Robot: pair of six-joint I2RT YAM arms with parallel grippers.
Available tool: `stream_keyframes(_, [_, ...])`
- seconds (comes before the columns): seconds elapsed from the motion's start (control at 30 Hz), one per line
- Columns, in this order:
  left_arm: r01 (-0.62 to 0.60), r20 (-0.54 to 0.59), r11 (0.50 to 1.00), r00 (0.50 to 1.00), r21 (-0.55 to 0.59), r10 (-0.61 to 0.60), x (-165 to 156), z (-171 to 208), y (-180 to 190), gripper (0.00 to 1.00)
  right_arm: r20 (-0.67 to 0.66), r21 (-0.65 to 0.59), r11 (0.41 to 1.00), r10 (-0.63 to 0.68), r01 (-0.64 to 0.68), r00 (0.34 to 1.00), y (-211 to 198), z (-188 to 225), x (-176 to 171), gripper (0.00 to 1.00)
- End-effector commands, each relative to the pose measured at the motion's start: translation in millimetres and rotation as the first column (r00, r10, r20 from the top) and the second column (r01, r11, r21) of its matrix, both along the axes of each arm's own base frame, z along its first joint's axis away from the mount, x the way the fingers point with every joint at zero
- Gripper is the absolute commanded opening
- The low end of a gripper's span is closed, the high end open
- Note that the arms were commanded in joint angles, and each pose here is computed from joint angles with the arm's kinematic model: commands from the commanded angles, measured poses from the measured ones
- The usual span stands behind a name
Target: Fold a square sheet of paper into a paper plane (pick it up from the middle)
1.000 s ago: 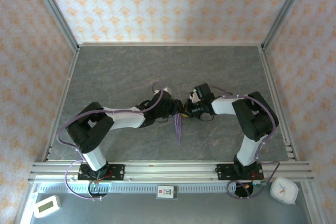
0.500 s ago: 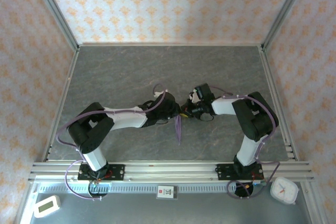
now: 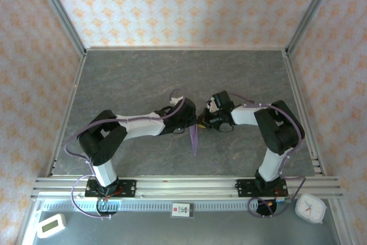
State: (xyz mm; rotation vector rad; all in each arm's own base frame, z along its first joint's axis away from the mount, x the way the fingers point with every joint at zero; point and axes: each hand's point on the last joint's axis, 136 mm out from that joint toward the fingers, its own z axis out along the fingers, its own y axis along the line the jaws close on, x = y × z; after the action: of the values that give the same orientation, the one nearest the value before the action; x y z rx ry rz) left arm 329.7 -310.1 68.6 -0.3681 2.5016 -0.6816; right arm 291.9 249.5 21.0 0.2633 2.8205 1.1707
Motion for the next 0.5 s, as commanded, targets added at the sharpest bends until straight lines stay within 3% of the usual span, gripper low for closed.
stream_keyframes(0.0, [-0.009,0.063,0.985,0.998,0.171,-0.002,15.1,20.5,14.5,0.0,0.019,-0.073,0.995,-0.066,0.067,0.998,-30.1,11.8,8.0,0.01])
stream_keyframes(0.2, [0.046,0.031,0.924,0.998,0.381,-0.063,26.4,22.2,22.4,0.0,0.051,-0.046,0.993,-0.104,0.106,0.993,-45.7,35.6,5.8,0.02])
stream_keyframes(0.47, [0.12,-0.053,0.857,0.993,0.501,-0.108,24.0,-10.7,28.4,0.0,0.059,-0.022,0.991,-0.132,0.134,0.989,-53.7,43.8,-15.4,0.03])
